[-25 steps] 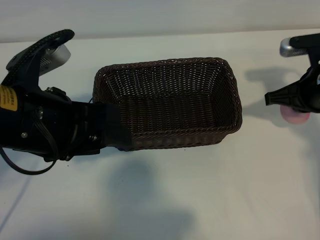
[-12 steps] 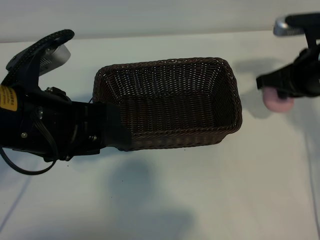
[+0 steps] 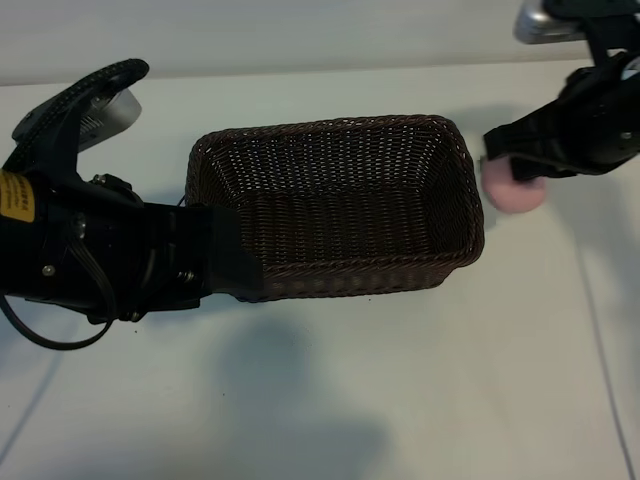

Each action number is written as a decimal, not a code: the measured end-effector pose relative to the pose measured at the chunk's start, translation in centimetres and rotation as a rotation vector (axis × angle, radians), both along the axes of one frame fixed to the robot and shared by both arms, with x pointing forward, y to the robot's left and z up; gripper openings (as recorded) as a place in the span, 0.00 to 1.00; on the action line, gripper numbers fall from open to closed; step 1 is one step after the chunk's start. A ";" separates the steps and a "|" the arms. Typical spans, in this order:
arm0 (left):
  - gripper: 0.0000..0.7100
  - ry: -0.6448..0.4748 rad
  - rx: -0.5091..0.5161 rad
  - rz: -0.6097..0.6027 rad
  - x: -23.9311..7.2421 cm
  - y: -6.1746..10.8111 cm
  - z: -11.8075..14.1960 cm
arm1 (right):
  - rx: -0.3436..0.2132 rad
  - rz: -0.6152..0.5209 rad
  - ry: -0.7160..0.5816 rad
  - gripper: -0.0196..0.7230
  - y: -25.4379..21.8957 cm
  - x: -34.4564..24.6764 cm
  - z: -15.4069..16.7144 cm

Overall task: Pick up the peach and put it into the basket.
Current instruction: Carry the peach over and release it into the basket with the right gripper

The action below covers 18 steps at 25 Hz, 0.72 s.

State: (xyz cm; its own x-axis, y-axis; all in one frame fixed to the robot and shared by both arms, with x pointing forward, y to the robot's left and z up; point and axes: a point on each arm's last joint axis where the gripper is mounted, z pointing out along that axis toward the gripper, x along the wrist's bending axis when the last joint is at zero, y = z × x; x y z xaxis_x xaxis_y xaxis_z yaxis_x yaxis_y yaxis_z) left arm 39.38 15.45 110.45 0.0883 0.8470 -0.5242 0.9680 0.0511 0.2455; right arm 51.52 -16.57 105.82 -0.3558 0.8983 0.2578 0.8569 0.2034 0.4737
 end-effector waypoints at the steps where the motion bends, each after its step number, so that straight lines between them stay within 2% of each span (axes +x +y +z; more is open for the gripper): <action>1: 0.75 0.000 0.000 0.000 0.0 0.0 0.0 | 0.001 0.026 -0.002 0.08 0.8 -0.2 0.1; 6: 0.75 0.000 0.000 0.000 0.0 0.0 0.0 | 0.003 0.112 0.018 0.08 4.3 0.3 -0.8; 18: 0.75 0.000 0.000 0.000 0.0 0.0 0.0 | -0.030 0.168 0.104 0.08 7.8 3.3 -5.5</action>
State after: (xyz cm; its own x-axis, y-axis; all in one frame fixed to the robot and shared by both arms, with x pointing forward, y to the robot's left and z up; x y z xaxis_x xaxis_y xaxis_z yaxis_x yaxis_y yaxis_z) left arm 39.38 15.45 110.45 0.0882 0.8471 -0.5240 0.9681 0.0509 0.2452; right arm 54.80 -8.75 100.35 -0.4741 0.8365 0.2746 0.8537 0.3604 0.3758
